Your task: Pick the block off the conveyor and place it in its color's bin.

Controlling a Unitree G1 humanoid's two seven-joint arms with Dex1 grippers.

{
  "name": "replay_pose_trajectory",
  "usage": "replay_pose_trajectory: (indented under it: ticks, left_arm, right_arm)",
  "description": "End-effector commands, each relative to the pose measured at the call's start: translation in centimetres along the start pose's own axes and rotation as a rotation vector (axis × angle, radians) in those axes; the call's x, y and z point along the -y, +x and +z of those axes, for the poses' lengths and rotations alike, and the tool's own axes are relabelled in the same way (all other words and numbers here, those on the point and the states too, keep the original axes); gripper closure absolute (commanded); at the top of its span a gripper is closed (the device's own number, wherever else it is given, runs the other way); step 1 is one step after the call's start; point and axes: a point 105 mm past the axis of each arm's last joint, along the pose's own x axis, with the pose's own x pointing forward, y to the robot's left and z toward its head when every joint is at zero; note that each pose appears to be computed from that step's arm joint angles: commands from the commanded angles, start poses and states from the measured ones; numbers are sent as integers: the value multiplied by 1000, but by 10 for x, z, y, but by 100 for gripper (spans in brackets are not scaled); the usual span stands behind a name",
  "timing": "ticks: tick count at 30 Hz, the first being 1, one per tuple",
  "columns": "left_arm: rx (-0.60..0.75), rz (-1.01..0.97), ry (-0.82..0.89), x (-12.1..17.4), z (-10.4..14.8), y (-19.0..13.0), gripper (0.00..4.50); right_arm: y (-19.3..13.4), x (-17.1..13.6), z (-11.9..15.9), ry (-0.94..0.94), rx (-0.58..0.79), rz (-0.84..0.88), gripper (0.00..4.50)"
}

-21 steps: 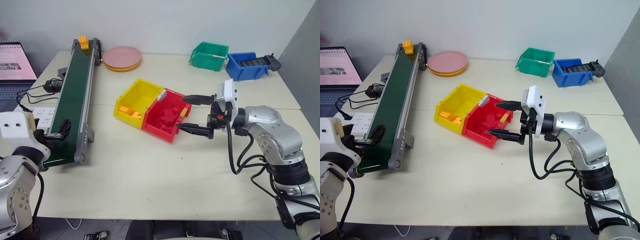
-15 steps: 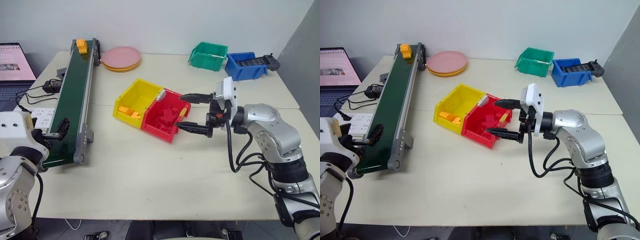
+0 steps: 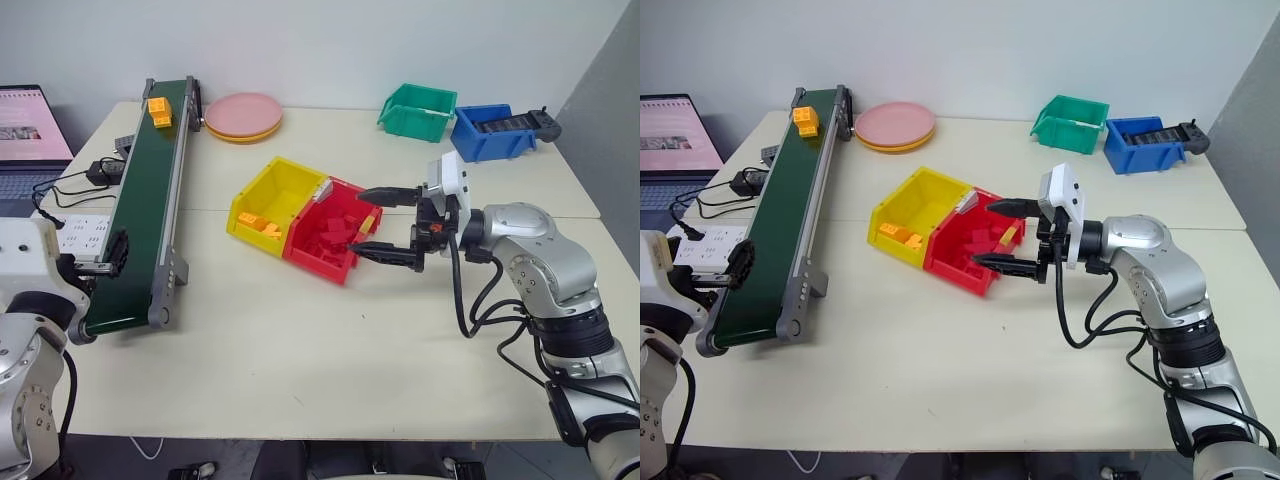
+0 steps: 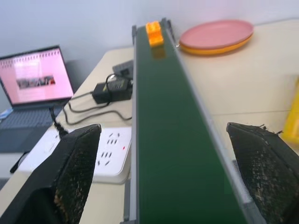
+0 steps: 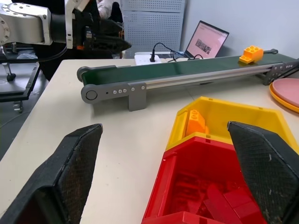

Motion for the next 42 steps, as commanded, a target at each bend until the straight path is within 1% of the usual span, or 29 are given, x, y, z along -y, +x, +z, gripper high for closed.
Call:
replay_pose_trajectory:
  ticks: [1,6,11,15,21,26,34,42]
  left_arm:
    - [47,18,2,-2,11,-3,0]
    - [23,64,-2,-9,8,-2,0]
    - [28,-17,-53,4,14,5,0]
    - [31,-29,-53,7,18,12,0]
    - [13,-20,-35,8,17,22,0]
    - [-37,-7,-68,10,7,37,0]
    - [-135,82,-80,-1,-11,58,0]
    - [-183,46,-122,7,-19,66,0]
  right_arm:
    - [-2,1,13,-51,19,20,0]
    - [-2,3,15,-60,26,11,0]
    - [-3,-3,19,-70,41,39,0]
    - [-2,-4,20,-67,40,36,0]
    - [2,-8,17,-56,7,47,0]
    - [5,-13,15,-50,-25,66,0]
    - [4,-15,13,-66,-36,60,0]
    - [1,-17,10,-72,-39,51,0]
